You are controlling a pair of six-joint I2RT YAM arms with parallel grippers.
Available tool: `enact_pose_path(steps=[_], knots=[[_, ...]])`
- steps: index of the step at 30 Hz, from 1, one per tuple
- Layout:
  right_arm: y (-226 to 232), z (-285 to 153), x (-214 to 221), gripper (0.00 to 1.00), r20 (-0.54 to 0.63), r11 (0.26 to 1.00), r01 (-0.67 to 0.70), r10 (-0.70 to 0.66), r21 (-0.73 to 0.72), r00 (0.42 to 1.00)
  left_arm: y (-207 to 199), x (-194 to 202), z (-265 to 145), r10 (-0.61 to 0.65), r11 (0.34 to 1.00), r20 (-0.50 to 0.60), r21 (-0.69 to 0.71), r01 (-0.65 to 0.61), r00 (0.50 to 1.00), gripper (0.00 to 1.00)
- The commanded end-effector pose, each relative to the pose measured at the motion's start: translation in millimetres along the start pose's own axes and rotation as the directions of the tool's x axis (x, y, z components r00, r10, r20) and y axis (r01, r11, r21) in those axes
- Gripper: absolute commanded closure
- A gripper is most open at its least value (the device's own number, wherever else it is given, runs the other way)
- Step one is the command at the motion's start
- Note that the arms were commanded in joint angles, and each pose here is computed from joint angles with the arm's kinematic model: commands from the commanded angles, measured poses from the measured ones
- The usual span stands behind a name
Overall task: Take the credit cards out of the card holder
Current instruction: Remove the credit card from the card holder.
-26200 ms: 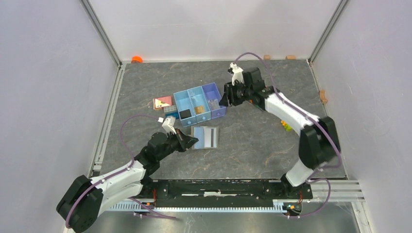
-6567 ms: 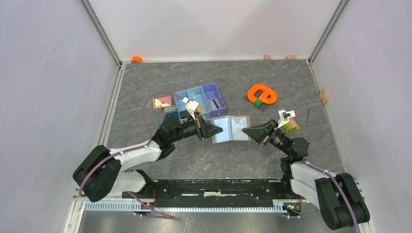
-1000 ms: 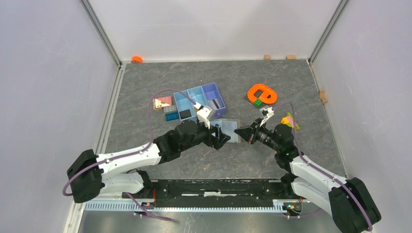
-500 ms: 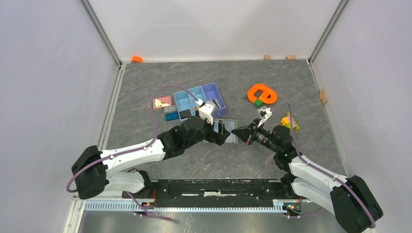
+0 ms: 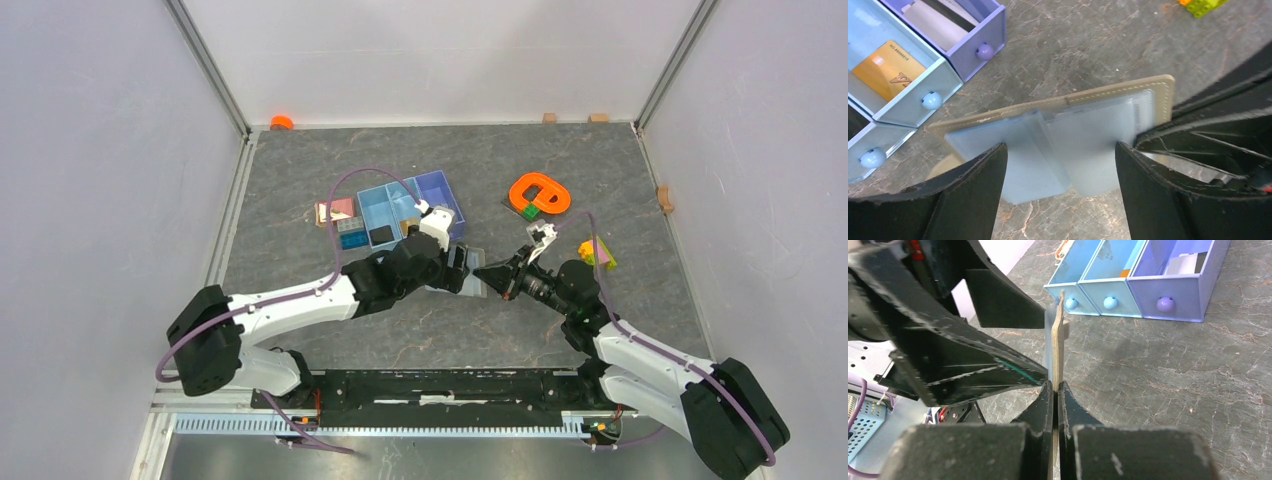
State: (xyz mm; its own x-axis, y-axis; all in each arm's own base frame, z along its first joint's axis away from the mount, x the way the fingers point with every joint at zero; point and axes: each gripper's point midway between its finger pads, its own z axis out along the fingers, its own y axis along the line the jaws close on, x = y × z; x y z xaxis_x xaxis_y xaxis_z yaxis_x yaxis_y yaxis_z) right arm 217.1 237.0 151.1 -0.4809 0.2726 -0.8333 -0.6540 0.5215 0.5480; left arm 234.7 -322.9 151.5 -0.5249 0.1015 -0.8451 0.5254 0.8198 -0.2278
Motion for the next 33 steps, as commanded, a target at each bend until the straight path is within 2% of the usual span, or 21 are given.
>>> enact_pose_path(steps=[1,5,10,17,22,23,26,28,33], knots=[[25.6,0.1,-20.2,1.0,0.074,0.993,0.033,-0.025,-0.111,0.997,15.8,-4.7,6.9,0.045,0.992,-0.02,-0.12,-0.047,0.999,0.15],[28.6,-0.2,-20.4,1.0,0.072,0.991,0.035,-0.026,-0.126,0.997,28.3,-1.7,11.7,0.03,0.985,-0.044,-0.171,-0.037,0.999,0.19],[10.3,-4.3,-27.8,1.0,0.114,0.998,0.061,-0.059,-0.012,0.992,60.6,-6.1,6.3,-0.042,0.962,-0.029,-0.27,0.033,0.999,0.22],[-29.9,-13.1,-32.1,1.0,0.122,0.973,0.061,-0.09,0.221,0.988,68.3,-24.5,-18.7,-0.109,0.964,0.096,-0.234,0.129,0.989,0.22],[-33.4,-13.0,-29.9,1.0,0.113,0.971,0.051,-0.079,0.234,0.99,76.5,-34.6,-36.6,-0.161,0.959,0.185,-0.203,0.198,0.969,0.19],[-33.1,-12.9,-29.6,1.0,0.112,0.972,0.052,-0.08,0.231,0.991,74.6,-34.2,-37.7,-0.165,0.962,0.189,-0.186,0.2,0.968,0.16],[-30.7,-12.5,-31.1,1.0,0.116,0.974,0.053,-0.08,0.219,0.99,43.2,-38.1,-37.5,-0.168,0.986,0.206,0.009,0.169,0.964,0.0],[-27.0,-11.7,-31.2,1.0,0.116,0.978,0.056,-0.08,0.2,0.99,23.4,-40.0,-38.4,-0.156,0.984,0.221,0.12,0.132,0.963,0.0],[-10.7,-7.7,-29.6,1.0,0.112,0.993,0.057,-0.068,0.106,0.991,0.4,-35.0,-29.0,-0.039,0.993,0.197,0.118,0.016,0.98,0.0]])
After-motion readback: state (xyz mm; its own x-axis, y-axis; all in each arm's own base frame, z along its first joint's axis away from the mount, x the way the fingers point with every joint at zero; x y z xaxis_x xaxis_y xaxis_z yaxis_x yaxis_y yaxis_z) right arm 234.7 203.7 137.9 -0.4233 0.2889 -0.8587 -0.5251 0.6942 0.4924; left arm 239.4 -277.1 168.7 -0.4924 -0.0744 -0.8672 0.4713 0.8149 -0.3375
